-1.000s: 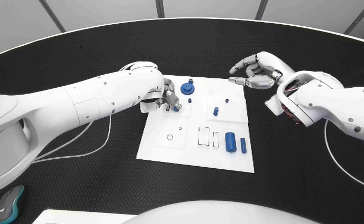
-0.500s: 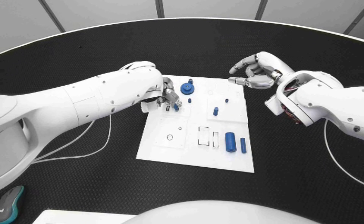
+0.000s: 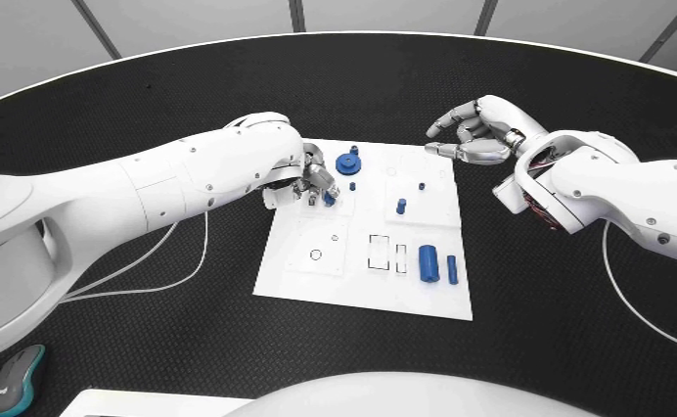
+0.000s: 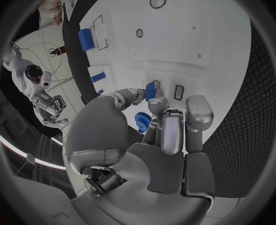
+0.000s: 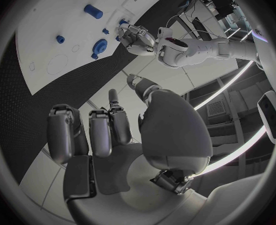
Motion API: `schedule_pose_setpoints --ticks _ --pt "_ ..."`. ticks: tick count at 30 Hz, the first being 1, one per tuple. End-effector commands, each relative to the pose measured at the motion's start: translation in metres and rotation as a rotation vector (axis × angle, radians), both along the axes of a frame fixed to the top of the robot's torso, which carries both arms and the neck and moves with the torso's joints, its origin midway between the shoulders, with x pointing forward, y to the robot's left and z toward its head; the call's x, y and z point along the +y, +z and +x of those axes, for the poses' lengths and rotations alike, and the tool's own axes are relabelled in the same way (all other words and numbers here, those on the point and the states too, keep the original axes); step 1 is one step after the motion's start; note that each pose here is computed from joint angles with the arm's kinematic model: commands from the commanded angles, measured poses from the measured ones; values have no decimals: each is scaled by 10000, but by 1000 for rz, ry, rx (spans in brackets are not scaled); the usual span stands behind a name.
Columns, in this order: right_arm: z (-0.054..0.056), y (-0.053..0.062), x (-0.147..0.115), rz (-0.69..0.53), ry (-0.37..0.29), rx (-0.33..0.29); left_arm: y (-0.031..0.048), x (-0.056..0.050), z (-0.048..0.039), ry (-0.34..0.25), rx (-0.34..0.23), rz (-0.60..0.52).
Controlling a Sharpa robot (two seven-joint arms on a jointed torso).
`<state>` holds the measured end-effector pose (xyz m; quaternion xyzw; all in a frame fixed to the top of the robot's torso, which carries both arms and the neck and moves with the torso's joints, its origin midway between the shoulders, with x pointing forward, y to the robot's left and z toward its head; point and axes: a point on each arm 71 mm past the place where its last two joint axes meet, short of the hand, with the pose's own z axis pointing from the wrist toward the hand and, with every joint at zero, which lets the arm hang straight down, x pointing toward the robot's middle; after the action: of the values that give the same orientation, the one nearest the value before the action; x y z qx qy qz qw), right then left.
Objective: Assemble the parts on the task board
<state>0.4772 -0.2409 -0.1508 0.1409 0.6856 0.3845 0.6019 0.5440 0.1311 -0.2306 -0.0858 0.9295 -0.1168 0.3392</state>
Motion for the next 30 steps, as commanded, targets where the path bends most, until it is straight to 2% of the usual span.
schedule_pose_setpoints --ticks 1,16,30 --pt "0 -1 -1 0 0 0 0 8 2 1 -1 -2" --pt "2 -1 -3 -1 0 0 10 35 -6 9 -15 -15" --pt "2 -2 -3 -1 1 0 -1 46 -25 -6 7 -2"
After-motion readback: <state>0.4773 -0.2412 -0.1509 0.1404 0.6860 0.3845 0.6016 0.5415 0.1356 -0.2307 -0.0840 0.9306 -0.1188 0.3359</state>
